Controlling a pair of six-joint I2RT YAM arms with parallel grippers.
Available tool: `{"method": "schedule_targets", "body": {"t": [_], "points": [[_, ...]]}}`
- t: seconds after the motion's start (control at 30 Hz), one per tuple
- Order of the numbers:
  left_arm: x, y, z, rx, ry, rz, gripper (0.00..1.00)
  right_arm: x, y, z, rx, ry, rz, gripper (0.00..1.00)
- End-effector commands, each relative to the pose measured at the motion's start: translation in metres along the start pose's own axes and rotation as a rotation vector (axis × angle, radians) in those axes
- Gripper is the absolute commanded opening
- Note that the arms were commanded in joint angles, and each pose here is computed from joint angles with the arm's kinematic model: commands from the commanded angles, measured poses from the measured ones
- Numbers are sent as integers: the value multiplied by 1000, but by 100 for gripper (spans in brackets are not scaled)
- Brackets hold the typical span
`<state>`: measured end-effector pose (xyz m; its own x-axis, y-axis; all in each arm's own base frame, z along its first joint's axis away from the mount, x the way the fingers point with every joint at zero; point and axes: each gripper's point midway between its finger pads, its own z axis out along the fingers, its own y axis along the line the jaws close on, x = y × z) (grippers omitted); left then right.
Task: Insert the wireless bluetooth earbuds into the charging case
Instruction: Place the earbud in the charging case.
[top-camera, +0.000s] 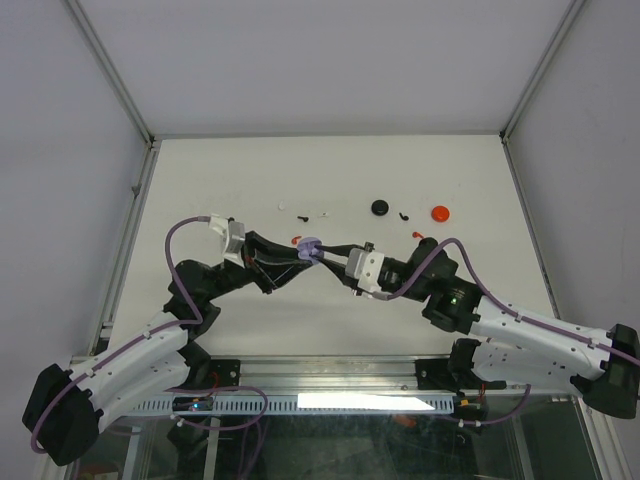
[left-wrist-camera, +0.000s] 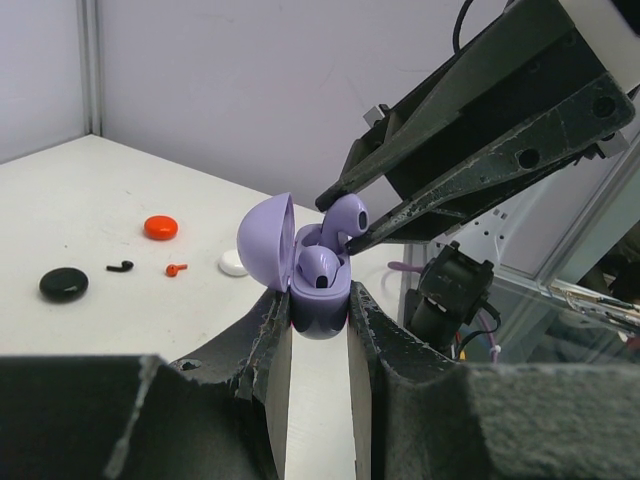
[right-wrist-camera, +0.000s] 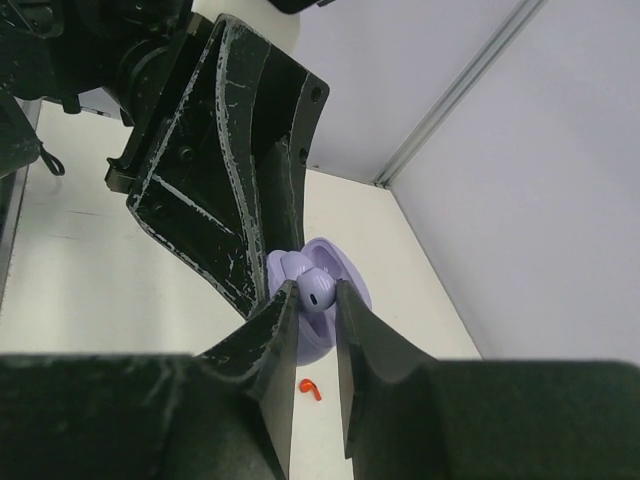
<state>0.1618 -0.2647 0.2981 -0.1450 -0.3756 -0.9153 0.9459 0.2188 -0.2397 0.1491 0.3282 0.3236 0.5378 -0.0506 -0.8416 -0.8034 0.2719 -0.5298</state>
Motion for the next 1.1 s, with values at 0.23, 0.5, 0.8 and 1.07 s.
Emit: {"method": "schedule_targets", "body": {"t": [0.23, 0.5, 0.8, 1.07], "points": [[-24, -6, 2, 26, -84, 96, 8, 4, 7, 1, -15, 45, 94, 37], [-11, 11, -1, -56, -44, 120, 8, -7, -13, -4, 81, 36, 165, 55], [-3, 19, -7, -86, -42, 159, 6, -12, -32, -8, 234, -14, 326, 72], [-6, 18, -7, -82, -47, 180, 6, -9, -41, 2, 304, -41, 423, 77]]}}
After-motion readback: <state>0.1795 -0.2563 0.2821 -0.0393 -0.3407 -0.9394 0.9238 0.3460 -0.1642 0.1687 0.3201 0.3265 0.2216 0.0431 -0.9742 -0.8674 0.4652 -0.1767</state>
